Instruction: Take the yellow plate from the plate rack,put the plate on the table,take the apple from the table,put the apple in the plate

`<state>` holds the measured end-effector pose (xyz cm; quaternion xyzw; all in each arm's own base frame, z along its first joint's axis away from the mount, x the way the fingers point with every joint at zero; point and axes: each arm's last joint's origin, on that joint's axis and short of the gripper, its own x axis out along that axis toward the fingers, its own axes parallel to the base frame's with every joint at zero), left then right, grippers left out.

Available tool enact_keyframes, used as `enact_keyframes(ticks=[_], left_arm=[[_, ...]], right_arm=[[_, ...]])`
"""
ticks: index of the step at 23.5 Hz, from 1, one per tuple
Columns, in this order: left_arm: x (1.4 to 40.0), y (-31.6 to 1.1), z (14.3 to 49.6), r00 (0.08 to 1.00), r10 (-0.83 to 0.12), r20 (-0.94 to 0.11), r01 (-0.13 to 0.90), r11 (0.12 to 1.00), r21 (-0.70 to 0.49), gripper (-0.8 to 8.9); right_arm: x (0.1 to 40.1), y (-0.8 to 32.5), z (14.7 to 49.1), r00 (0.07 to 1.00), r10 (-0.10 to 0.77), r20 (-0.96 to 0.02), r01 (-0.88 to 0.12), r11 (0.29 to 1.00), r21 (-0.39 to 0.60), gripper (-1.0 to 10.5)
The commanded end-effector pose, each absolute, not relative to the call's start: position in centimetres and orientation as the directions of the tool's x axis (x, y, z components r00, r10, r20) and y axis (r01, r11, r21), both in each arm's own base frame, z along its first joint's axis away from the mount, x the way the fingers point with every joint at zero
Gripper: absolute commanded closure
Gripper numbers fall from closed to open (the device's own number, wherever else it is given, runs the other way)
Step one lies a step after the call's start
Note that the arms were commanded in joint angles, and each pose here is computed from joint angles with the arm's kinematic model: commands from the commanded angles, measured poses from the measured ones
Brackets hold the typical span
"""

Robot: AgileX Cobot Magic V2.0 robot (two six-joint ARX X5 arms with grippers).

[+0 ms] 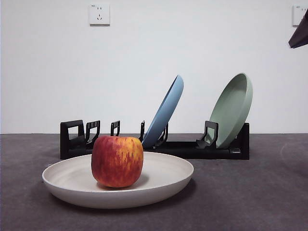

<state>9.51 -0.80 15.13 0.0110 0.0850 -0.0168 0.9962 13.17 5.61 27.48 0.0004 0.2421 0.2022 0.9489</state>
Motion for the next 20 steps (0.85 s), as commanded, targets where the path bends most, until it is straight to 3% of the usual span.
enact_keyframes(ticks=[1, 3, 6, 10, 14, 20], left_arm=[[9.6, -0.8, 14.7, 0.984, -0.027, -0.177, 0.03, 0.999, 0.013, 8.16], [9.6, -0.8, 14.7, 0.984, -0.028, -0.177, 0.03, 0.999, 0.013, 8.16], [9.6, -0.8, 14.7, 0.984, -0.028, -0.177, 0.03, 0.999, 0.013, 8.16], [9.6, -0.8, 14.7, 0.984, -0.028, -0.177, 0.03, 0.999, 0.013, 8.16], [9.6, -0.8, 14.7, 0.984, -0.028, -0.177, 0.03, 0.999, 0.013, 8.16], [9.6, -0.8, 14.7, 0.984, -0.028, -0.177, 0.03, 0.999, 0.013, 8.16]], right_arm=[[13.2, 5.6, 27.4, 0.802, 0.38, -0.46, -0.378, 0.92, 0.102, 9.6], [12.6, 5.3, 27.6, 0.809, 0.377, -0.451, -0.389, 0.919, 0.07, 9.6], [11.6, 4.2, 28.0, 0.853, 0.343, -0.394, -0.404, 0.911, -0.081, 9.6], [10.1, 1.7, 26.9, 0.947, 0.195, -0.255, -0.225, 0.969, -0.097, 9.6], [9.4, 0.5, 23.5, 0.991, 0.09, -0.094, -0.1, 0.989, -0.106, 9.6], [9.4, 0.4, 19.0, 0.994, 0.074, -0.08, -0.08, 0.994, -0.07, 9.6]])
